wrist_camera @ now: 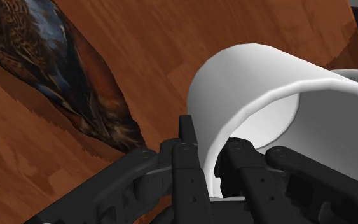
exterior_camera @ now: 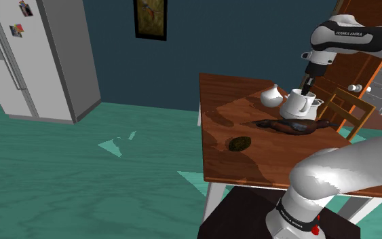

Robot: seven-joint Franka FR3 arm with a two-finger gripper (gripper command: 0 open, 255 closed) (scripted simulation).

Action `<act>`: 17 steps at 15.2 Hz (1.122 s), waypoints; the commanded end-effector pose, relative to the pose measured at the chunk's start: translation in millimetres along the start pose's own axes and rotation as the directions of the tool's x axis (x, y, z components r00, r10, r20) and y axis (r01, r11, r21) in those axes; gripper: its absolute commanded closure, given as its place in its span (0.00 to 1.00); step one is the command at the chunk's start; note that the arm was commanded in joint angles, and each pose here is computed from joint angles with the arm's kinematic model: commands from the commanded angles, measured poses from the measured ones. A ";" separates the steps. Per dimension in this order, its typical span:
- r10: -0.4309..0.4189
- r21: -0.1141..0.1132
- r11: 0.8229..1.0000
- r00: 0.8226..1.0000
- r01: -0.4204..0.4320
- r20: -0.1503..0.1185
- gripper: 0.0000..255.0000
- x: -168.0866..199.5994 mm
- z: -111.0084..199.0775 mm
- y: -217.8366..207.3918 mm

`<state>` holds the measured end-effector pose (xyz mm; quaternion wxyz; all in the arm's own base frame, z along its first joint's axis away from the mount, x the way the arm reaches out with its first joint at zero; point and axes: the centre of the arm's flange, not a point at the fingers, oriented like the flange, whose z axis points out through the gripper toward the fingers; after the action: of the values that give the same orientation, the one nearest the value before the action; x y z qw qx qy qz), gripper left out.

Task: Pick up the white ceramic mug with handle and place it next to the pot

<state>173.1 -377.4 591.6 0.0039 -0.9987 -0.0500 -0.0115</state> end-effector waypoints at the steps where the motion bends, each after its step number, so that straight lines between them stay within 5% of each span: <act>1: -0.001 -0.001 1.000 1.000 0.001 0.000 1.00 -17.2 -1.1 21.2; 17: -0.001 -0.001 1.000 1.000 0.001 0.000 1.00 -152.0 -5.6 183.7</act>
<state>43.5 -561.5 592.0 0.0115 -0.9990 -0.0427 -0.0084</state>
